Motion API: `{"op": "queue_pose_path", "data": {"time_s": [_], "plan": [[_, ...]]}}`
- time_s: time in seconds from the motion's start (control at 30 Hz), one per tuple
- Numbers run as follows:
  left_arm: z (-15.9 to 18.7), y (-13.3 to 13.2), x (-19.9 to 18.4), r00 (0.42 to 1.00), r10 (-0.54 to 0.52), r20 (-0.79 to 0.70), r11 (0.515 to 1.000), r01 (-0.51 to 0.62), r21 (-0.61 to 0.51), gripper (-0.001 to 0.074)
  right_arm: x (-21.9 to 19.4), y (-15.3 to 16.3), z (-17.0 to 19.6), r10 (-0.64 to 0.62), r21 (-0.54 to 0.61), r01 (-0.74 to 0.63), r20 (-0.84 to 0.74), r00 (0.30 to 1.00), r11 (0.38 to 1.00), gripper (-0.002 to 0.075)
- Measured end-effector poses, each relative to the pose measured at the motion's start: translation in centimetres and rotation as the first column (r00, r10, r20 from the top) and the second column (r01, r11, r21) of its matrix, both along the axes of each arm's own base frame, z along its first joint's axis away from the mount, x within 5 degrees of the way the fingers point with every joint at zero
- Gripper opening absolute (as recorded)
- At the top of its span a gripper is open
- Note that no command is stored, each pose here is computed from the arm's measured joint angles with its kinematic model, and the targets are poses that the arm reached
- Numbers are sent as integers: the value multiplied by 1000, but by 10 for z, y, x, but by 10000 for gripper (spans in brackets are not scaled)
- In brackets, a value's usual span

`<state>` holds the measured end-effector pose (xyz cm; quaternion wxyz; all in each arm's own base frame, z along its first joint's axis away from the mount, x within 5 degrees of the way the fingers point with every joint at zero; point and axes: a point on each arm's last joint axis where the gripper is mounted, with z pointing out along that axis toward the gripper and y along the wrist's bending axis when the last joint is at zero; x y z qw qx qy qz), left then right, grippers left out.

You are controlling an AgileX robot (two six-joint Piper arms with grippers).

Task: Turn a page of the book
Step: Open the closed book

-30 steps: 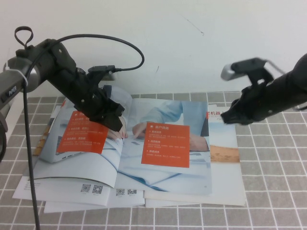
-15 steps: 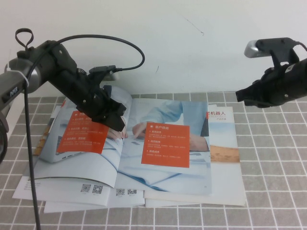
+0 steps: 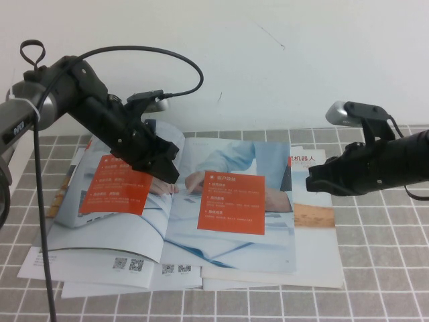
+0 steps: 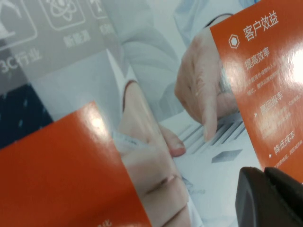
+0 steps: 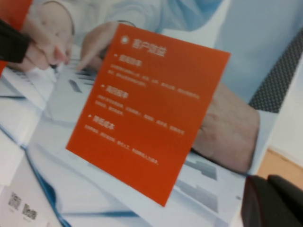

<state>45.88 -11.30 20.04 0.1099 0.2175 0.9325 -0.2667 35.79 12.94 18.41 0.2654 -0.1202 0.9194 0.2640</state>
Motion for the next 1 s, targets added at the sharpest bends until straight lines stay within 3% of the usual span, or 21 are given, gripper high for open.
{"op": "queue_pose_path", "data": {"time_s": [0.23,0.5,0.6,1.0], "plan": [[1,-1,0,1000,6,1,1000,-6,-15,0,1,3,-2,4,38,-4,1,1000,999,17],[2,-4,0,1000,4,2,999,-4,-38,-1,12,11,-24,8,109,0,-76,997,994,212],[2,-4,0,1000,4,2,999,-4,-38,-1,14,12,-32,24,103,-17,-74,997,995,250],[3,-5,0,1000,-6,10,999,7,-54,-1,16,15,-53,29,115,-16,-115,993,993,265]]}}
